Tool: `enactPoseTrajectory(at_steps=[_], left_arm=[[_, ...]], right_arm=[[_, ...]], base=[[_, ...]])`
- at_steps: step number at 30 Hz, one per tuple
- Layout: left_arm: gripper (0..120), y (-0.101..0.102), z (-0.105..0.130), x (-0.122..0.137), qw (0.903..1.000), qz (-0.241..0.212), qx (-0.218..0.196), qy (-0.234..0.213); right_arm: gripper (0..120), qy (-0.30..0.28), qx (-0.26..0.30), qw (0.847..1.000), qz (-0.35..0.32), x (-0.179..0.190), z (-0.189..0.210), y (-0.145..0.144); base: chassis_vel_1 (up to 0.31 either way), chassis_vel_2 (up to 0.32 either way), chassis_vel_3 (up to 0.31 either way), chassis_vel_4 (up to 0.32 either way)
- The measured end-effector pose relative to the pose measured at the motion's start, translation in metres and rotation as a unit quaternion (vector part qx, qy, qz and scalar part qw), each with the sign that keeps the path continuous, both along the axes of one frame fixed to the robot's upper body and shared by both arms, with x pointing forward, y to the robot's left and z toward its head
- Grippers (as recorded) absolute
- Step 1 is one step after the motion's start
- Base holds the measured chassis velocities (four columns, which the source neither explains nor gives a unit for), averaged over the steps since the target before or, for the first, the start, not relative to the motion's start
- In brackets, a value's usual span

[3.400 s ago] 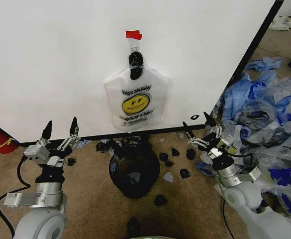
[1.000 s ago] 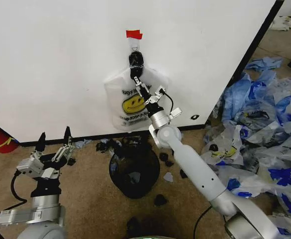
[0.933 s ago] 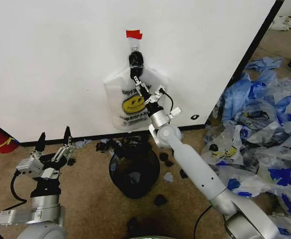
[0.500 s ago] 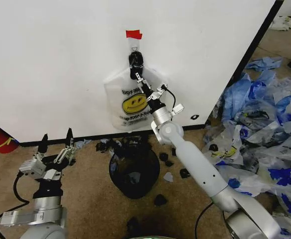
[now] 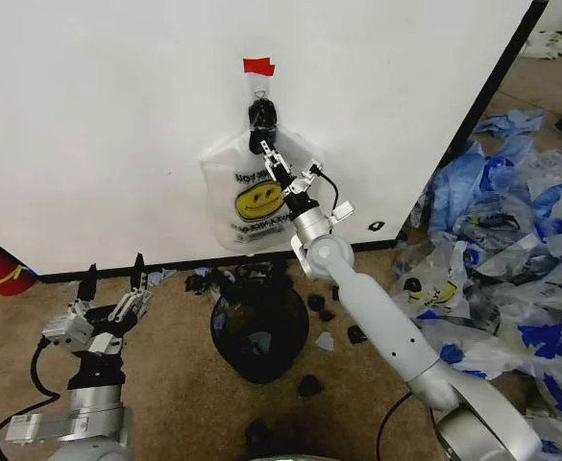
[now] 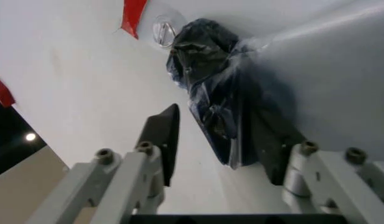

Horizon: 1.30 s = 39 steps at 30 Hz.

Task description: Pick up the garbage bag from the wall and place it over the trash bin.

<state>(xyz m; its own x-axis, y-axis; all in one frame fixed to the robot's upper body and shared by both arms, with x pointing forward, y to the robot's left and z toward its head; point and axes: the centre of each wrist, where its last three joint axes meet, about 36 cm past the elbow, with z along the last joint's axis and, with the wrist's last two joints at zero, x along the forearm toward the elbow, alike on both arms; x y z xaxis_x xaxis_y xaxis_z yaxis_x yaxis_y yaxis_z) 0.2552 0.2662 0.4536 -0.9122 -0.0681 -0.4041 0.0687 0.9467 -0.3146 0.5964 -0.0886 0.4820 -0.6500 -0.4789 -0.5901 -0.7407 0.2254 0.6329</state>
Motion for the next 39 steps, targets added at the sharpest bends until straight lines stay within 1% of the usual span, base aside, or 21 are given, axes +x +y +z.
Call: enactPoseTrajectory(at_steps=[2, 3, 4, 5, 7, 8, 9, 10, 11, 18, 21, 24, 25, 31, 34, 39], left_arm=[[94, 0.0, 0.0, -0.001, 1.0, -0.001, 0.0, 0.001], [94, 0.0, 0.0, -0.001, 1.0, -0.001, 0.0, 0.001], [94, 0.0, 0.0, -0.001, 1.0, -0.001, 0.0, 0.001], [94, 0.0, 0.0, -0.001, 1.0, -0.002, 0.0, 0.001], [94, -0.001, 0.0, -0.002, 1.0, -0.002, 0.001, 0.0], [94, -0.001, 0.0, -0.002, 1.0, -0.003, 0.001, 0.0], [94, -0.001, 0.001, -0.002, 1.0, -0.004, 0.001, -0.001], [94, -0.001, 0.001, -0.002, 1.0, -0.004, 0.001, -0.001], [94, -0.001, 0.002, -0.003, 1.0, -0.005, 0.001, -0.001], [94, -0.002, 0.002, -0.006, 1.0, -0.006, 0.002, -0.003], [94, -0.002, 0.003, -0.006, 1.0, -0.006, 0.001, -0.005], [94, -0.002, 0.003, -0.006, 1.0, -0.006, 0.001, -0.005], [94, -0.002, 0.003, -0.006, 1.0, -0.006, 0.001, -0.005], [94, -0.005, 0.003, -0.006, 0.9999, -0.01, -0.001, -0.006], [93, -0.005, 0.002, -0.006, 0.9999, -0.011, -0.001, -0.005], [93, -0.006, 0.001, -0.007, 0.9999, -0.012, 0.0, -0.003]], right_arm=[[30, 0.001, -0.001, 1.0, -0.002, 0.001, -0.001, -0.002], [30, 0.001, -0.001, 1.0, -0.002, 0.001, -0.001, -0.002], [26, 0.001, -0.001, 1.0, -0.004, 0.001, -0.001, -0.003], [19, 0.002, -0.001, 1.0, -0.005, 0.001, -0.002, -0.004], [13, 0.002, 0.001, 1.0, -0.006, 0.002, -0.002, -0.005], [11, 0.002, 0.001, 1.0, -0.006, 0.002, -0.002, -0.006], [4, 0.002, 0.002, 1.0, -0.006, 0.002, -0.001, -0.006], [4, 0.002, 0.002, 1.0, -0.006, 0.002, -0.001, -0.006], [0, 0.001, 0.002, 1.0, -0.006, 0.003, -0.001, -0.006], [0, 0.0, 0.005, 1.0, -0.005, 0.002, -0.001, -0.006], [0, -0.003, 0.003, 1.0, 0.001, -0.007, -0.007, -0.008], [0, -0.009, -0.008, 1.0, 0.01, -0.022, -0.016, -0.017], [0, -0.009, -0.008, 1.0, 0.01, -0.022, -0.016, -0.017], [0, -0.023, -0.029, 0.999, 0.027, -0.049, -0.029, -0.036], [0, -0.024, -0.035, 0.999, 0.029, -0.055, -0.032, -0.041], [0, -0.035, -0.069, 0.996, 0.032, -0.061, -0.048, -0.056]], base=[[0.0, 0.0, 0.0, 0.0], [0.0, 0.0, 0.0, 0.0], [0.0, 0.0, 0.0, 0.0], [0.0, 0.0, 0.0, 0.0], [0.0, 0.0, 0.0, 0.0], [0.0, 0.0, 0.0, 0.0], [0.0, 0.0, 0.0, 0.0], [0.0, 0.0, 0.0, 0.0], [0.0, 0.0, 0.0, 0.0], [0.0, 0.0, 0.0, 0.0], [0.0, 0.0, 0.0, 0.0], [0.0, 0.0, 0.0, 0.0], [0.0, 0.0, 0.0, 0.0], [0.0, 0.0, 0.0, 0.0], [0.0, 0.0, 0.0, 0.0], [0.0, 0.0, 0.0, 0.0]])
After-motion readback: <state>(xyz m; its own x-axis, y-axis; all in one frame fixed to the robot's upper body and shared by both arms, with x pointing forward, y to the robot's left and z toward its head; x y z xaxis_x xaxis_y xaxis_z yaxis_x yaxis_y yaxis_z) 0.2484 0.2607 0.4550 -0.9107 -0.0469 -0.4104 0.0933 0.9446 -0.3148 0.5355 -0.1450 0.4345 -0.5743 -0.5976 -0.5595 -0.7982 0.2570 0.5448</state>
